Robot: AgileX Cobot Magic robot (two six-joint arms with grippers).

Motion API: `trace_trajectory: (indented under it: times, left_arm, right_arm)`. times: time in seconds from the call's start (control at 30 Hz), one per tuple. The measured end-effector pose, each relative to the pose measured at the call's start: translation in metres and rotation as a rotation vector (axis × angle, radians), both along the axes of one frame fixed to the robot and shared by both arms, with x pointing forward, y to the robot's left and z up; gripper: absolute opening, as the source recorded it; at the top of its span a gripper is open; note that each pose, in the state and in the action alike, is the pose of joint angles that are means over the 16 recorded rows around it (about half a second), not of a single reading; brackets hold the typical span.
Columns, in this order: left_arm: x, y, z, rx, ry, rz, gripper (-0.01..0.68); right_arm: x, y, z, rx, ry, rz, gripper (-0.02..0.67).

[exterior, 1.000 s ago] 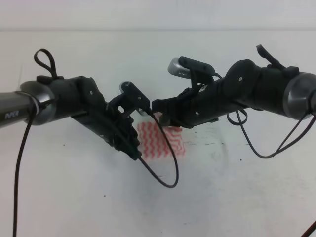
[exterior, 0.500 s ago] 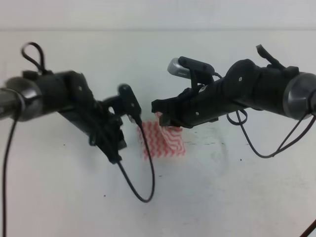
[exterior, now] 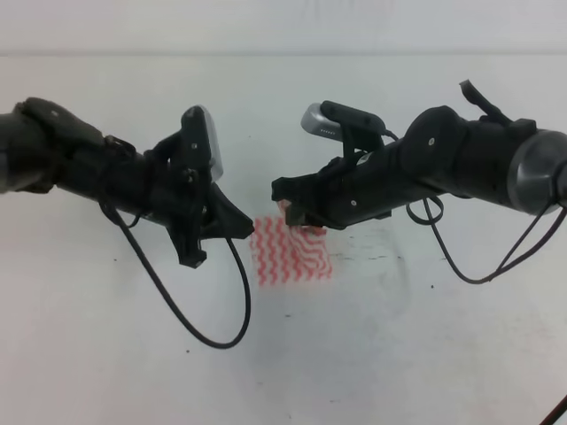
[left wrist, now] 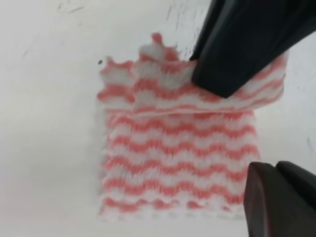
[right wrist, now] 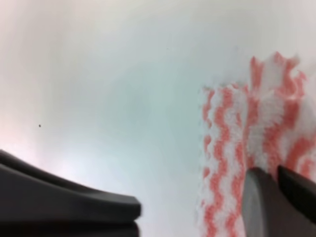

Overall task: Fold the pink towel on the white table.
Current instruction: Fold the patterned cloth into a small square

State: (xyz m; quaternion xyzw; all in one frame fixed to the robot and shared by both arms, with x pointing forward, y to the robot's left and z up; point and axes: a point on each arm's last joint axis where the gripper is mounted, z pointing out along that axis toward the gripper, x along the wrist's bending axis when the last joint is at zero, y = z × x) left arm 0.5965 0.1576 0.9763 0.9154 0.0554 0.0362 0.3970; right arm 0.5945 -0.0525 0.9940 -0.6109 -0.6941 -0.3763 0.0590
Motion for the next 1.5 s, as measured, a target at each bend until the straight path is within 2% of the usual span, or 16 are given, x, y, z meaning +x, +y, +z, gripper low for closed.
trace_trajectory:
  times: [0.13,0.57,1.03,1.5]
  left_arm:
    - [0.003,-0.003,-0.009,-0.048,0.012,-0.016,-0.004]
    - [0.009,-0.007,-0.037,-0.089,0.078,0.003,-0.004]
    - [0.011,-0.008,-0.040,-0.098,0.082,0.014,-0.005]
    - [0.012,-0.010,-0.037,-0.137,0.084,0.036,-0.005]
  right_arm:
    - [0.000,0.000,0.000,0.001,0.000,-0.001,-0.017]
    - [0.001,0.001,-0.005,0.000,0.017,-0.002,-0.018]
    - [0.001,0.001,-0.007,0.006,0.022,-0.012,-0.013]
    - [0.003,0.002,-0.006,0.021,0.013,-0.032,0.036]
